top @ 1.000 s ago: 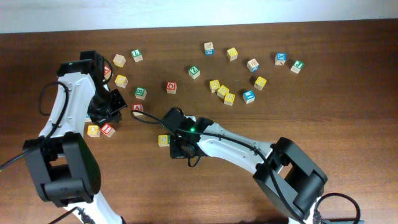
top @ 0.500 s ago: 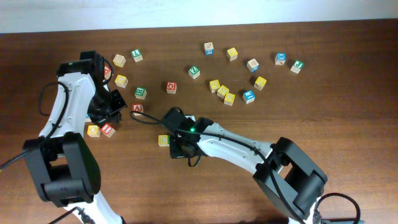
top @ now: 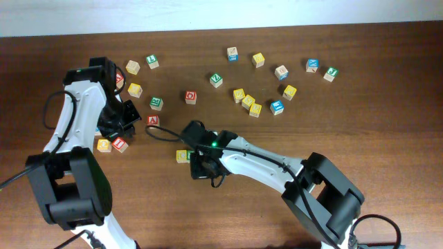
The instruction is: Spell out CVPR
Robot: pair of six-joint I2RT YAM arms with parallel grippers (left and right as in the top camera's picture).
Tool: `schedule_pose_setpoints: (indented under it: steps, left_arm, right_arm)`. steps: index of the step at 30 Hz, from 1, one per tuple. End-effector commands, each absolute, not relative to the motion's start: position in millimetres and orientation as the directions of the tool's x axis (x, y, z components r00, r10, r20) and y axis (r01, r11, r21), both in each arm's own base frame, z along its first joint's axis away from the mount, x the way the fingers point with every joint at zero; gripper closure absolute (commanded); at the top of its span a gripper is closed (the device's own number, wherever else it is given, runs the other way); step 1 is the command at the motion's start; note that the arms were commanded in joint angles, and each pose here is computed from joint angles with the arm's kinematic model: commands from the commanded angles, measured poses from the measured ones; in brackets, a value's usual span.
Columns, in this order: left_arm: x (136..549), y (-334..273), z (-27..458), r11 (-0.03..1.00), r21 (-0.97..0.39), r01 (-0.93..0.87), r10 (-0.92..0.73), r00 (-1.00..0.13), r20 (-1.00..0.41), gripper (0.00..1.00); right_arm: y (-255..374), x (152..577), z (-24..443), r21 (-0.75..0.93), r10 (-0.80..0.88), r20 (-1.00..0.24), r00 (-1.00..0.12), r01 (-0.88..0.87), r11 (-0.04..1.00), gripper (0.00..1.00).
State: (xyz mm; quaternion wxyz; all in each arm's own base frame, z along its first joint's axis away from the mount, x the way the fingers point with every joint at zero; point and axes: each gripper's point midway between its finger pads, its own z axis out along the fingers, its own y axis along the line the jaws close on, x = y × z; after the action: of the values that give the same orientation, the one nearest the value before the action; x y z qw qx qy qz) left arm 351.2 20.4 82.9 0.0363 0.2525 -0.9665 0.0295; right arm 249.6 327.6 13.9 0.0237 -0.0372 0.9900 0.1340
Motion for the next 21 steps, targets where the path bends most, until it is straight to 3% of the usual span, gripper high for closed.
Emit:
schedule_pose_setpoints:
  steps: [1, 5, 14, 21]
  left_arm:
    - [353.2, 25.0, 82.5, 0.861, -0.025, -0.508, -0.505, -0.86, 0.078, 1.0]
    - [352.8, 25.0, 82.5, 0.861, -0.024, -0.508, -0.505, -0.86, 0.079, 1.0]
    - [352.8, 24.9, 82.5, 0.861, -0.024, -0.508, -0.504, -0.86, 0.08, 1.0]
    - [351.2, 24.7, 82.6, 0.862, -0.021, -0.507, -0.504, -0.86, 0.085, 1.0]
  right_arm:
    - [313.7, 240.6, 6.9, 0.2, -0.08, -0.024, -0.997, -0.083, 0.976, 0.95]
    - [298.7, 253.4, 5.0, 0.112, -0.067, -0.094, -0.993, -0.078, 0.991, 0.95]
    - [303.1, 263.5, 6.7, 0.12, -0.076, -0.143, -0.987, -0.094, 0.988, 0.95]
    - [300.3, 267.2, 7.2, 0.172, -0.077, -0.097, -0.992, -0.093, 0.981, 0.95]
